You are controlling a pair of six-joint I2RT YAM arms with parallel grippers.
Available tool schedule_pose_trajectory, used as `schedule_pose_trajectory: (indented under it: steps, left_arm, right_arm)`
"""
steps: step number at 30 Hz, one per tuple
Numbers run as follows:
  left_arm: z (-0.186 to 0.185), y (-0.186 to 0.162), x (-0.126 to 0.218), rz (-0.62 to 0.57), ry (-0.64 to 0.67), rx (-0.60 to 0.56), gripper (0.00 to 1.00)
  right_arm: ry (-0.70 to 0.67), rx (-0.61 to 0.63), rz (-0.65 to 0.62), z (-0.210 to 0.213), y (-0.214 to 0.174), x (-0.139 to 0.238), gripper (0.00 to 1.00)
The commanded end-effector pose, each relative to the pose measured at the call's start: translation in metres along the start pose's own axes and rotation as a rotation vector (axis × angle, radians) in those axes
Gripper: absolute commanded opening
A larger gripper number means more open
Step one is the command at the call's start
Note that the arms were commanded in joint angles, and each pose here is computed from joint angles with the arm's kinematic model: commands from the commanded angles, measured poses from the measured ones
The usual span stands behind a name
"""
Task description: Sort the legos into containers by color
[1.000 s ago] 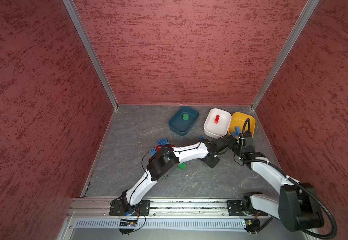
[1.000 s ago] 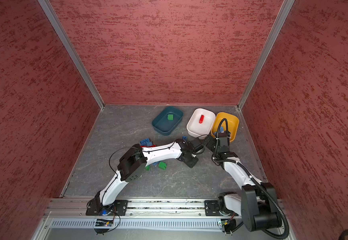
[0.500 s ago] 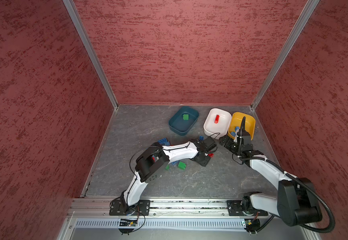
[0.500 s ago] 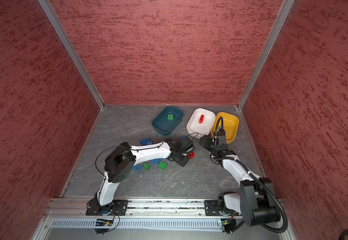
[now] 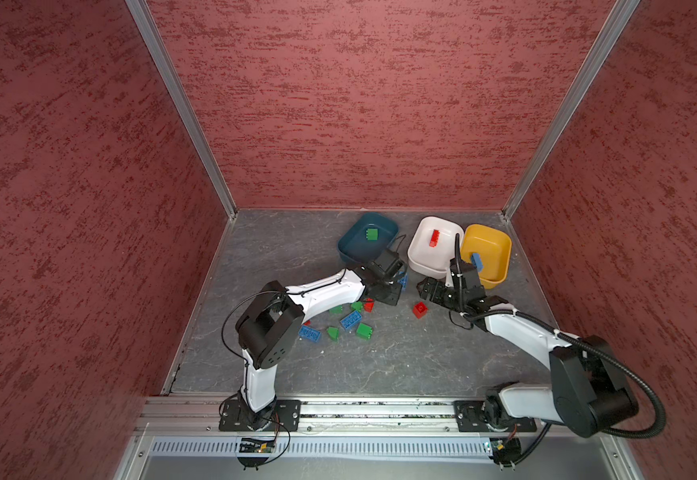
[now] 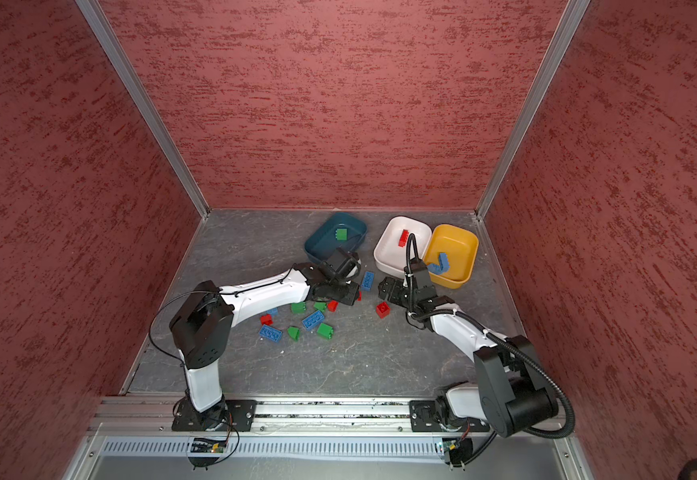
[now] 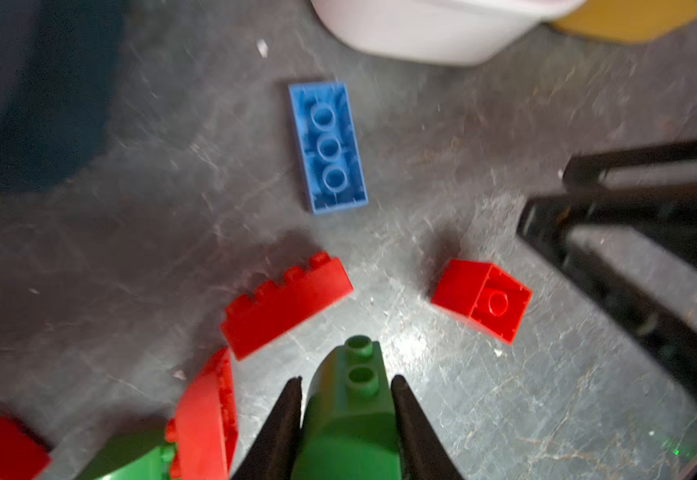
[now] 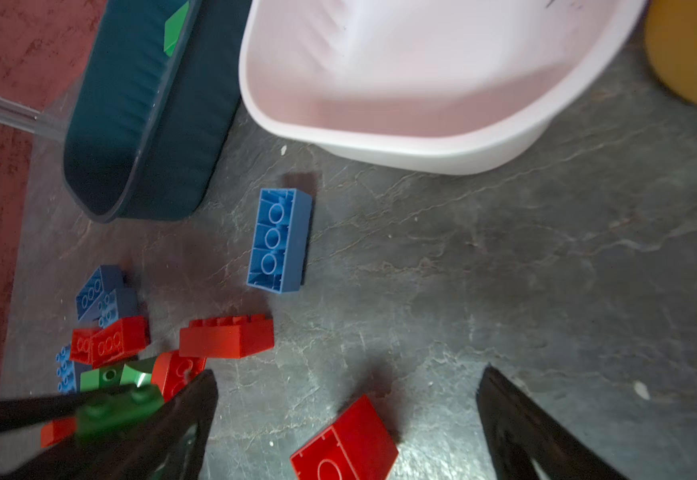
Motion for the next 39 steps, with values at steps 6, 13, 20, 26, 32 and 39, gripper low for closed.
schedule_pose_trajectory:
  steps: [6,13,20,26,32,39]
  left_arm:
    - [0.042,0.072,0.024,-0.237,0.060,0.077,0.27]
    - [0.093,0.115,0.014,-0.318,0.142,0.168,0.27]
    - [0.120,0.145,-0.014,-0.347,0.177,0.184,0.27]
    - [0.145,0.161,-0.043,-0.345,0.280,0.199,0.36]
    - [0.141,0.170,-0.052,-0.315,0.250,0.186,0.61]
    - [0.136,0.170,-0.042,-0.336,0.218,0.203,0.94]
  right_arm:
    - [-0.015,0.080,0.089,0.006,-0.020,-0.003,0.98]
    - [0.027,0.141,0.166,0.019,-0.032,-0.008,0.97]
    - [-0.016,0.169,0.194,0.018,-0.040,-0.014,0.94]
    - [-0.062,0.209,0.203,0.019,-0.045,-0.017,0.85]
    - [-0.109,0.257,0.224,0.020,-0.052,-0.021,0.73]
    - [-0.174,0.305,0.242,0.018,-0.055,-0.027,0.63]
Point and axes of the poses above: each gripper's point midway between its finger pads, its own x axis back along the fingers, its own z axis along the line the jaws close on, y = z × x, the point moved 5 cm from there along x, back along the fingers
